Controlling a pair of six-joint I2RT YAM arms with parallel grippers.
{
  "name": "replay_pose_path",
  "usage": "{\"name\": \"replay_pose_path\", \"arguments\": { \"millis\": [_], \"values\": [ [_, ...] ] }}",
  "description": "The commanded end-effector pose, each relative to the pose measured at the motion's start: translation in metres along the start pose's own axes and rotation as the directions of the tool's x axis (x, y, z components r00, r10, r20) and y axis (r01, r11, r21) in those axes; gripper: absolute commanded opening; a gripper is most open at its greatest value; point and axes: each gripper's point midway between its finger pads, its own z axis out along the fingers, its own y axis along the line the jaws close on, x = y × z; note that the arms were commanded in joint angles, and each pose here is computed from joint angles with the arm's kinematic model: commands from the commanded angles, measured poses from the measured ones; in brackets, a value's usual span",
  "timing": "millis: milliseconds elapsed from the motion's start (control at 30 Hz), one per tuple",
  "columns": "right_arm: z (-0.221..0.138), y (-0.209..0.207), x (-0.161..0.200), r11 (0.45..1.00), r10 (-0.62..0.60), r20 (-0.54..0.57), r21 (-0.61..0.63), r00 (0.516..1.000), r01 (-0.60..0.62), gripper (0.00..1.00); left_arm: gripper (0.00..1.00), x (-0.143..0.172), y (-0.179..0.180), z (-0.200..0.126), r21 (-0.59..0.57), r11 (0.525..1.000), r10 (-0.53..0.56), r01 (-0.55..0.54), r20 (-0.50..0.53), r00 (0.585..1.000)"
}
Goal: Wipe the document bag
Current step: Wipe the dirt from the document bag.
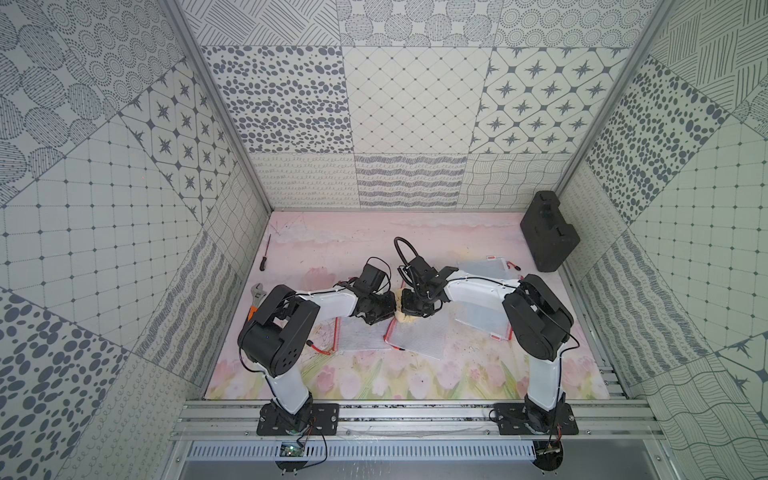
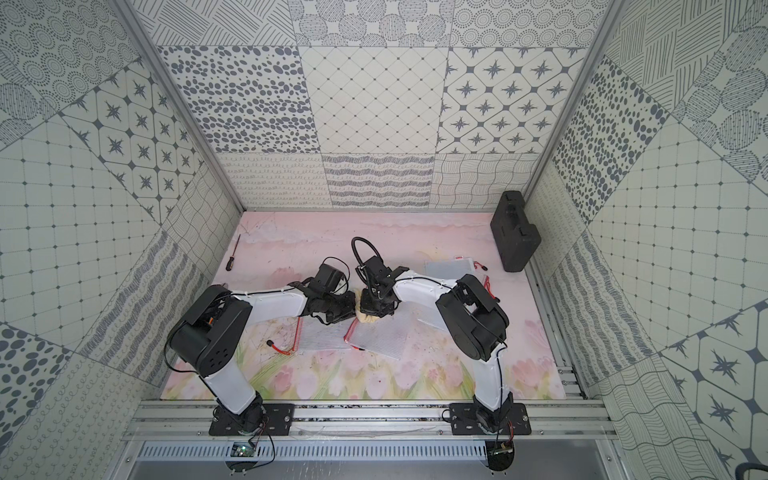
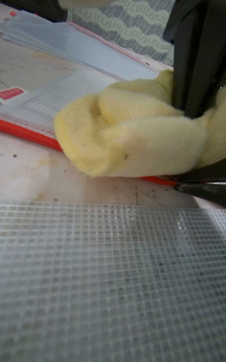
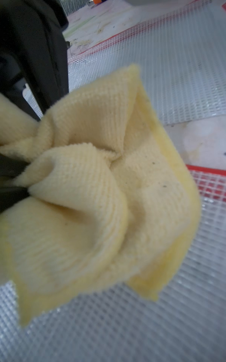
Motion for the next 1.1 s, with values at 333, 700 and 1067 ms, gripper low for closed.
{"name": "replay_pose_path", "arguments": {
  "millis": [333, 700, 1067],
  "values": [
    [-0.033, -0.108, 0.011, 0.971, 0.181, -0.01, 0.158, 0.983, -0.177, 0.0, 0.0, 0.029, 0.069, 0.003, -0.287, 0.956, -0.082, 0.059, -0.069, 0.994],
    [-0.003, -0.049, 0.028, 0.991, 0.078, -0.093, 0.114, 0.993, -0.067, 0.0, 0.0, 0.027, 0.067, 0.004, -0.295, 0.954, -0.079, 0.055, -0.072, 0.994],
    [-0.053, -0.13, 0.024, 0.961, 0.191, -0.004, 0.204, 0.981, -0.187, 0.0, 0.0, 0.029, 0.069, 0.005, -0.302, 0.952, -0.078, 0.049, -0.084, 0.993]
  ]
}}
